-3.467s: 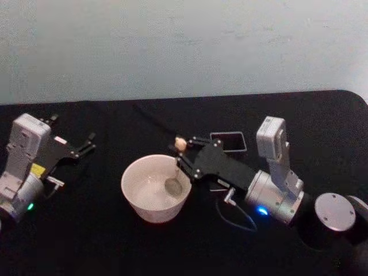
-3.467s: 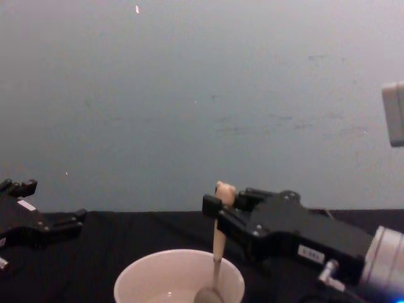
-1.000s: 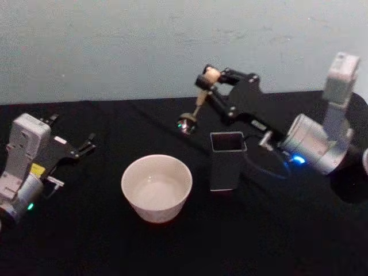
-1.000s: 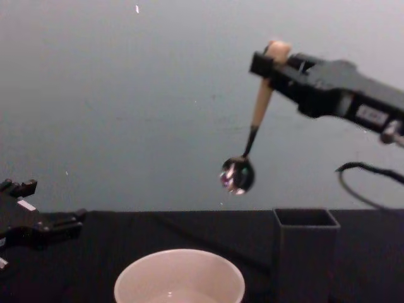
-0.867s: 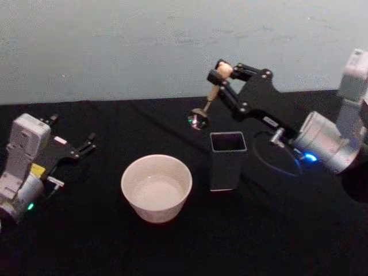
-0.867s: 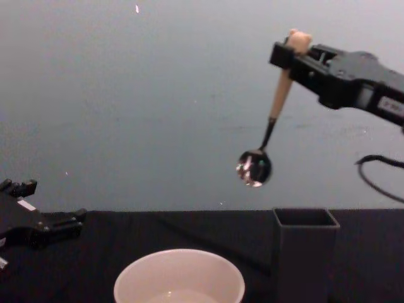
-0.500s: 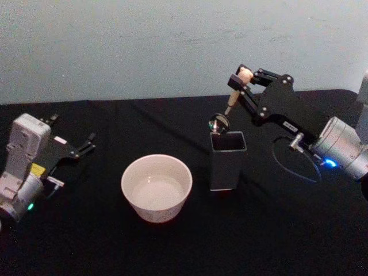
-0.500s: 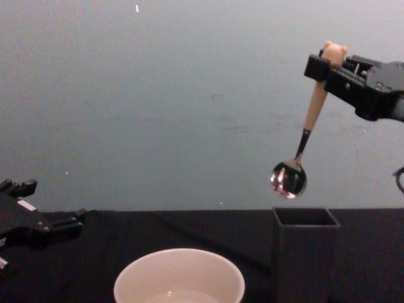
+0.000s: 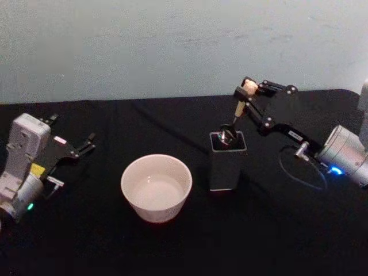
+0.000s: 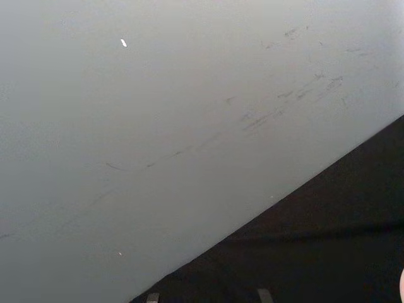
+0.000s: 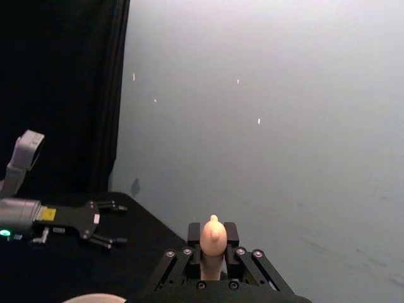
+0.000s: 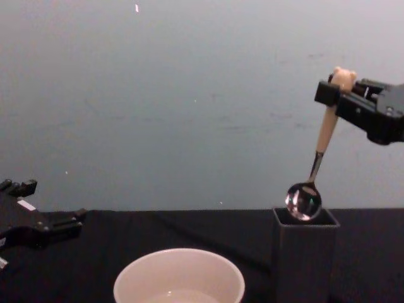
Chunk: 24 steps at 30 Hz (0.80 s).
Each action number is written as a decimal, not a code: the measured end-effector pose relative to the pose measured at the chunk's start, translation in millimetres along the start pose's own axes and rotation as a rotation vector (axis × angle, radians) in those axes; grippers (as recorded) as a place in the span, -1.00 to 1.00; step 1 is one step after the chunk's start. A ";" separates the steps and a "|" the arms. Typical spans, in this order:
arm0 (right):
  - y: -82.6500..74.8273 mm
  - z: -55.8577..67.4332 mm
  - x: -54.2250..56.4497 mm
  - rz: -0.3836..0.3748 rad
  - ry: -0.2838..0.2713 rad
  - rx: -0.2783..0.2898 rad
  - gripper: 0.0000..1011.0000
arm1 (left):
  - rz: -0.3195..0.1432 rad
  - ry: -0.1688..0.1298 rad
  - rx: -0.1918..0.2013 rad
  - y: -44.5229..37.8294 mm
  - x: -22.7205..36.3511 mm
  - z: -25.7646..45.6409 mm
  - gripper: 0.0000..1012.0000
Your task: Pick up the stirring spoon with one hand, stir inside the cup, then place it back in its original position.
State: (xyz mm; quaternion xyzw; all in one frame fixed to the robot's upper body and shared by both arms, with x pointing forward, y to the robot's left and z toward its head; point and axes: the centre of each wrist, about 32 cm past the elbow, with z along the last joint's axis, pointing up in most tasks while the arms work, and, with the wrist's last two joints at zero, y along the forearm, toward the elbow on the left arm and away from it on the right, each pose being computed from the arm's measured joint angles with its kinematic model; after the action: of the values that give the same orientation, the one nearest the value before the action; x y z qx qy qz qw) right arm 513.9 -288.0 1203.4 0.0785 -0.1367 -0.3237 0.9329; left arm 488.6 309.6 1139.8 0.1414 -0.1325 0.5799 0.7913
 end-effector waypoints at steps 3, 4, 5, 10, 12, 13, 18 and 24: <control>-0.8 -2.1 -0.1 0.001 0.000 -0.011 -0.58 | 0.000 0.000 0.000 0.0 0.0 0.0 0.98; -1.1 -3.0 -0.2 0.001 0.002 -0.016 -0.58 | 0.000 0.000 0.000 0.0 0.0 0.0 0.98; -1.3 -3.5 -0.3 0.002 0.003 -0.019 -0.58 | 0.000 0.000 0.000 0.0 0.0 0.0 0.98; -1.6 -6.2 -2.0 0.004 0.020 -0.052 -0.58 | 0.000 0.000 0.000 0.0 0.0 0.0 0.98; -1.8 -8.0 -3.5 -0.005 0.030 -0.072 -0.58 | 0.000 0.000 0.000 0.0 0.0 0.0 0.98; -1.8 -8.0 -3.5 -0.005 0.030 -0.072 -0.58 | 0.000 0.000 0.000 0.0 0.0 0.0 0.98; -1.0 -13.5 -8.7 -0.042 0.053 -0.109 -0.58 | 0.000 0.000 0.000 0.0 0.0 0.0 0.98; 1.6 -22.4 -17.0 -0.117 0.097 -0.153 -0.58 | 0.000 0.000 0.000 0.0 0.0 0.0 0.98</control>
State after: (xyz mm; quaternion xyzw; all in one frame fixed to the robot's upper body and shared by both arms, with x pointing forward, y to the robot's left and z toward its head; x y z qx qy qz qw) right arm 508.9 -274.8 1179.0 0.0307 -0.0616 -0.3829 0.9212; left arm 488.6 309.7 1139.8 0.1415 -0.1325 0.5799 0.7913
